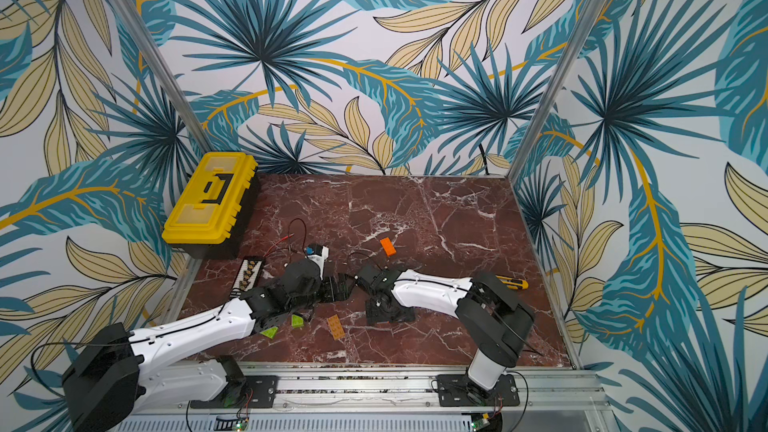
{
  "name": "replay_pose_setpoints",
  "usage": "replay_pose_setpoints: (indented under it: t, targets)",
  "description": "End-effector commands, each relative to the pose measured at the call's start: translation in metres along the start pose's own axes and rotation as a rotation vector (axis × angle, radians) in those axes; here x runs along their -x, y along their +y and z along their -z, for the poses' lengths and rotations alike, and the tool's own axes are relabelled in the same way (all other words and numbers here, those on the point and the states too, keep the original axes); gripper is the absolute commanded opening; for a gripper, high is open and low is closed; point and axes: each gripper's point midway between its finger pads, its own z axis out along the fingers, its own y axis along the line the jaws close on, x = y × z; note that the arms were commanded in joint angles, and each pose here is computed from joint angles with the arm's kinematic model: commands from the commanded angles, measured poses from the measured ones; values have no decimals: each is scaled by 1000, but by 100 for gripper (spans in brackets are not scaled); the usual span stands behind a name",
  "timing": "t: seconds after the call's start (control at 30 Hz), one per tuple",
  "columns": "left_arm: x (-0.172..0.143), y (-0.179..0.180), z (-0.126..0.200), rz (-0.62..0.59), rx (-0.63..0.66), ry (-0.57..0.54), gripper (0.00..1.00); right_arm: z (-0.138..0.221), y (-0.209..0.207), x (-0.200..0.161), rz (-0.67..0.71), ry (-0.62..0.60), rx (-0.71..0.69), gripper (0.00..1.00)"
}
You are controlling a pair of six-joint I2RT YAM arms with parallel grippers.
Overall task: Assemble the number 5 with lego
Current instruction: Pick up the lego brick from the center of the board.
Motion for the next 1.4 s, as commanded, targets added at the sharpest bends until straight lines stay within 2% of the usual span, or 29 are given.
replay_pose_setpoints:
  t: [0.0,0.33,0.83,1.37]
  targets:
    - [-3,6,0,-2,15,-2,100,-7,-9,-6,16,21,-55,87]
    - [-2,6,1,0,13,-4,100,-9,-2,-1,33,19,-45,87]
    - [-2,5,1,-2,11,-5,100,-23,-11,-12,21,57,-78,79]
    - [0,1,2,-6,3,-4,100,-29,-12,-14,-16,52,-75,81]
